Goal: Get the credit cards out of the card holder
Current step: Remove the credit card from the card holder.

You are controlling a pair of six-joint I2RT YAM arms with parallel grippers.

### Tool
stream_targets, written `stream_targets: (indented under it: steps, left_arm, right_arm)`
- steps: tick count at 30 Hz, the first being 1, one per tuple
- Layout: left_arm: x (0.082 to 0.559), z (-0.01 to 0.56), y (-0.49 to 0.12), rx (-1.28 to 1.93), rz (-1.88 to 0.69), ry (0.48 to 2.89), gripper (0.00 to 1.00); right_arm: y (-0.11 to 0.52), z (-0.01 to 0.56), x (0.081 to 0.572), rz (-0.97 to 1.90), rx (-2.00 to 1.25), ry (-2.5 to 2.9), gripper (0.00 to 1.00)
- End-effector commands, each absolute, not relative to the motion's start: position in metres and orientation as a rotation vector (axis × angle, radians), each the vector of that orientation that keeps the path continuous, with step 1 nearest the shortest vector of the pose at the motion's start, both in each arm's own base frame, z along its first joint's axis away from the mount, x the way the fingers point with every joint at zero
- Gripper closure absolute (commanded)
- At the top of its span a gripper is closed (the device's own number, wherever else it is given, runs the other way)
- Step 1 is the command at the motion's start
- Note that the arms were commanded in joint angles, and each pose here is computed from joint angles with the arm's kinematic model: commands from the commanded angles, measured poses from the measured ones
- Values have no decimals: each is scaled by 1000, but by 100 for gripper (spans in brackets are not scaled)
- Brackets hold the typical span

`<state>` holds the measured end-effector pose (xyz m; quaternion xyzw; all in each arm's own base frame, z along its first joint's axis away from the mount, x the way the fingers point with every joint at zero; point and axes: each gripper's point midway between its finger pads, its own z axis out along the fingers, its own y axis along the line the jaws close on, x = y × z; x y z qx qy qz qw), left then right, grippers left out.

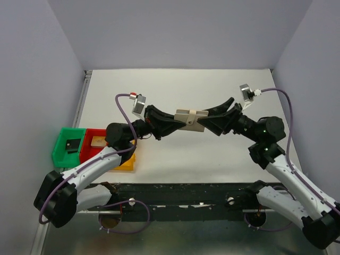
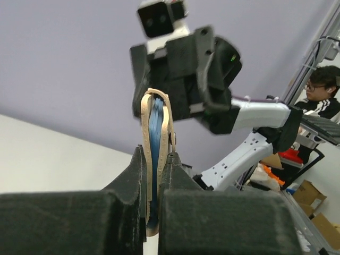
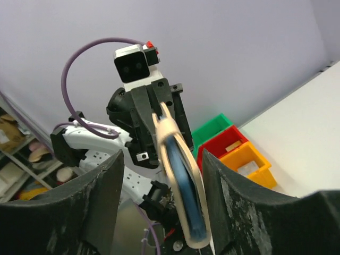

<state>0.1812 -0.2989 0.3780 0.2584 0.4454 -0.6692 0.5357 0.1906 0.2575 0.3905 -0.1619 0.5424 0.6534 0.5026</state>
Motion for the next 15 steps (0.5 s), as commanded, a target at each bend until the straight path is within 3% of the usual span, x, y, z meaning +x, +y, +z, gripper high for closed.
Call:
stream_targets:
  steps: [1, 4, 15]
  left_arm:
    - [183, 366, -299, 662, -1529, 1259, 100]
    - [192, 345, -302, 641, -1492, 1523, 100]
    - [206, 316, -310, 510, -1474, 1995, 100]
  right_arm:
    - [235, 375, 195, 1223, -468, 1525, 31]
    - [208, 373, 203, 970, -468, 1595, 30]
    - [137, 347, 230, 164, -523, 1847, 34]
